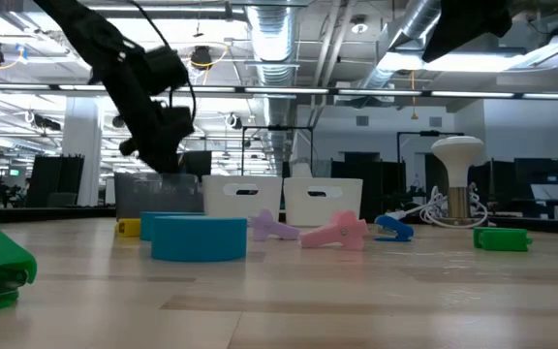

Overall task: Pick and place Stapler, Stapler remover, tape
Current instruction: Put the left blue stapler into the black bin, then put the yellow stapler into the black bin

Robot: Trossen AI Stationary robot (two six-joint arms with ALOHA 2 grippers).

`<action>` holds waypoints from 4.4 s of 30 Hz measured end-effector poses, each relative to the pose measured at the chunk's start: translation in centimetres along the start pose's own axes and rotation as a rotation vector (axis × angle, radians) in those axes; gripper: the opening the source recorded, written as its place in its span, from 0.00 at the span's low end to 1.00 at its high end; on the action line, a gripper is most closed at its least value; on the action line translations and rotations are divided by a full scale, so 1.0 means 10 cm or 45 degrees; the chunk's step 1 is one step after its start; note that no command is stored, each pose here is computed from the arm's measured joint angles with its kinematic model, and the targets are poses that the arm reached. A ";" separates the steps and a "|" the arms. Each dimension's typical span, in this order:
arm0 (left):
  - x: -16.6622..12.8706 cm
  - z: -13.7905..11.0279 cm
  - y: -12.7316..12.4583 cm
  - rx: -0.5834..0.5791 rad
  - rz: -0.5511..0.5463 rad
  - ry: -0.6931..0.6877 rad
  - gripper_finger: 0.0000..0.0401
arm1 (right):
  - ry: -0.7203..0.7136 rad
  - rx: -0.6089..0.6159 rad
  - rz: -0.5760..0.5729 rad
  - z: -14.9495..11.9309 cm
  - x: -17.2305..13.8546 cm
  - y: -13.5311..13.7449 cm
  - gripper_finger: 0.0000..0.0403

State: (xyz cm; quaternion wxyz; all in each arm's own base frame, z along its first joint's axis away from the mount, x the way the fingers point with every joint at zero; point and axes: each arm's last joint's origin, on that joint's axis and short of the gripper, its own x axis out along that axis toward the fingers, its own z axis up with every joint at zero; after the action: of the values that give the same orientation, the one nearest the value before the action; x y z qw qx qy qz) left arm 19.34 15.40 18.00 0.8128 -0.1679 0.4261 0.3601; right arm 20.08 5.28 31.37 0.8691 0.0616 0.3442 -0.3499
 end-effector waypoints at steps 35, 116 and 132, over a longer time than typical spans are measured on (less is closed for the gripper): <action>0.04 0.04 -0.10 0.015 -0.187 -0.044 0.28 | -0.002 -0.023 0.013 0.00 0.00 0.01 0.00; -0.61 -0.83 -1.67 1.260 -0.712 0.205 0.49 | -0.020 -0.074 0.034 0.02 -0.01 0.03 0.00; -0.23 -0.88 -1.74 1.233 -0.687 0.324 0.55 | -0.002 -0.099 0.016 0.00 -0.01 0.01 0.00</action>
State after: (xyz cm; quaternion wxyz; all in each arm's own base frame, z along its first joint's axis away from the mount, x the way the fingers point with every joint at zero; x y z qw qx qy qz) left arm 26.07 -2.64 14.17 0.8025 0.0789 0.5792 -0.1198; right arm 20.08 5.40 31.42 0.8733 0.0296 0.3566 -0.3307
